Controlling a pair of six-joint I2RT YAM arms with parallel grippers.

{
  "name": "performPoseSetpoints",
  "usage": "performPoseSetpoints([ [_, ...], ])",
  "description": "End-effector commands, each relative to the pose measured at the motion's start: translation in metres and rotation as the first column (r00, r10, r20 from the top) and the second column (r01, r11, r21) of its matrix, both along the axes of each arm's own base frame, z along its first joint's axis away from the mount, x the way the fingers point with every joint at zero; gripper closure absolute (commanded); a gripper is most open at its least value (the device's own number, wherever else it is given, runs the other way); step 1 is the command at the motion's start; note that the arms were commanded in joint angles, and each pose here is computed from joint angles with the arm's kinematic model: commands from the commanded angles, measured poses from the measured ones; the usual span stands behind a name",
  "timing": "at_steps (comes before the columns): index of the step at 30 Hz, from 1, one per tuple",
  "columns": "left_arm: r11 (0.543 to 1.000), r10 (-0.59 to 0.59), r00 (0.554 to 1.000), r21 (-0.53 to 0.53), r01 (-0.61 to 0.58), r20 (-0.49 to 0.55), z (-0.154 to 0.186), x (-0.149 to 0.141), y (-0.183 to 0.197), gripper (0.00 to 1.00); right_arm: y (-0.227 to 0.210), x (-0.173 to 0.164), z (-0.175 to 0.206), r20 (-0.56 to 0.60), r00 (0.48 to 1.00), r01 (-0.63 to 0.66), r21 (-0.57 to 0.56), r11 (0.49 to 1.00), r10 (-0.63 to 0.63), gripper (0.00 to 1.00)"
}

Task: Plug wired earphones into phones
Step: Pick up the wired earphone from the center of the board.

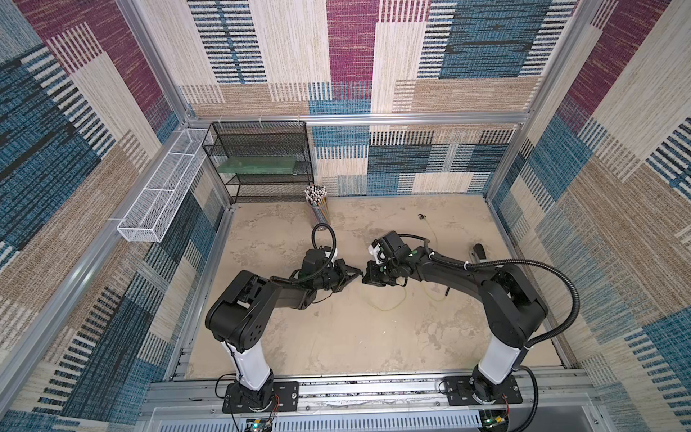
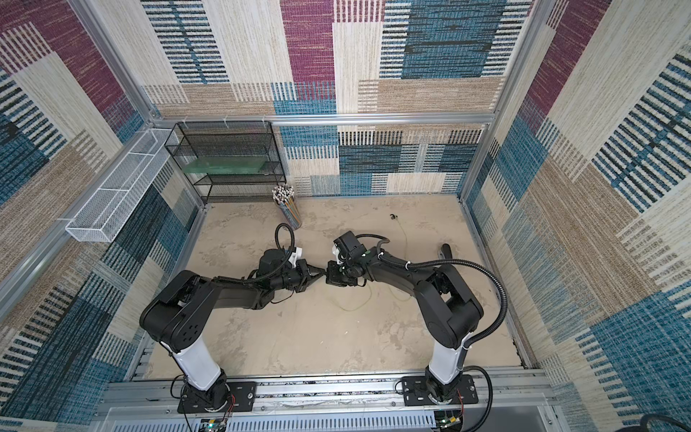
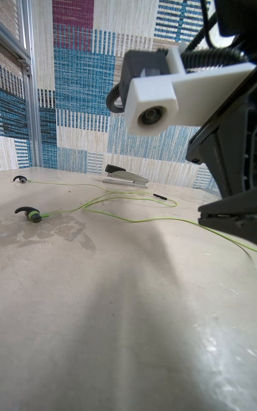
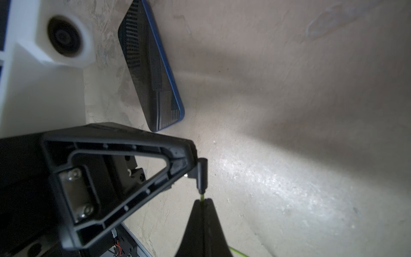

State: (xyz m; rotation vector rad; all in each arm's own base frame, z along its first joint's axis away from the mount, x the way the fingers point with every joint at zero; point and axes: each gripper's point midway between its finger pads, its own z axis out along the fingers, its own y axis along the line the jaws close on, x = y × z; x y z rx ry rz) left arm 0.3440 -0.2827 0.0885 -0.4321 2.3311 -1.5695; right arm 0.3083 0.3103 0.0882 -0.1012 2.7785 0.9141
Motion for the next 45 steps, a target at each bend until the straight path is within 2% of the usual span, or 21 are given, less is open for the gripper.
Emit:
performPoseSetpoints([
  [1,1.000,-0.015,1.000,0.005,0.015,0.026,0.002,0.001,-0.002,1.00,-0.001,0.005,0.012,0.031,1.000,0.004,0.042,0.999,-0.005,0.79],
  [3,1.000,-0.023,0.999,0.006,0.023,0.029,0.003,0.001,-0.003,1.00,-0.012,0.006,0.018,0.033,0.999,0.006,0.060,0.998,-0.008,0.53],
  [5,0.999,-0.043,0.998,0.002,0.043,0.043,0.006,0.001,-0.005,1.00,-0.025,0.008,0.027,0.053,0.998,0.011,0.115,0.993,-0.017,0.47],
  [6,0.999,-0.052,0.997,-0.006,0.052,0.049,0.009,0.001,-0.006,1.00,-0.030,0.010,0.038,0.069,0.997,0.008,0.181,0.983,-0.021,0.46],
  [9,0.992,-0.090,0.992,-0.081,0.097,0.093,0.029,0.004,-0.016,1.00,-0.042,0.009,0.059,0.086,0.996,-0.007,0.371,0.929,-0.027,0.49],
  [13,0.957,-0.170,0.974,-0.211,0.199,0.150,0.062,0.006,-0.033,1.00,-0.049,0.005,0.085,0.144,0.989,-0.061,0.555,0.830,-0.023,0.63],
  [18,0.909,-0.223,0.958,-0.316,0.271,0.178,0.089,0.008,-0.046,1.00,-0.048,0.005,0.097,0.211,0.977,-0.124,0.611,0.782,-0.011,0.64],
  [22,0.902,-0.239,0.956,-0.326,0.283,0.167,0.091,0.007,-0.048,1.00,-0.058,0.008,0.106,0.220,0.975,-0.118,0.666,0.736,-0.042,0.62],
  [31,0.880,-0.281,0.945,-0.348,0.324,0.168,0.098,0.003,-0.059,1.00,-0.056,0.017,0.104,0.217,0.976,-0.129,0.666,0.735,-0.026,0.63],
  [35,0.874,-0.281,0.944,-0.361,0.326,0.171,0.099,0.003,-0.060,1.00,-0.062,0.021,0.103,0.213,0.976,-0.109,0.669,0.735,-0.049,0.72],
  [45,0.868,-0.291,0.938,-0.360,0.341,0.187,0.100,0.001,-0.065,1.00,-0.061,0.024,0.101,0.193,0.980,-0.094,0.678,0.729,-0.053,0.72],
])
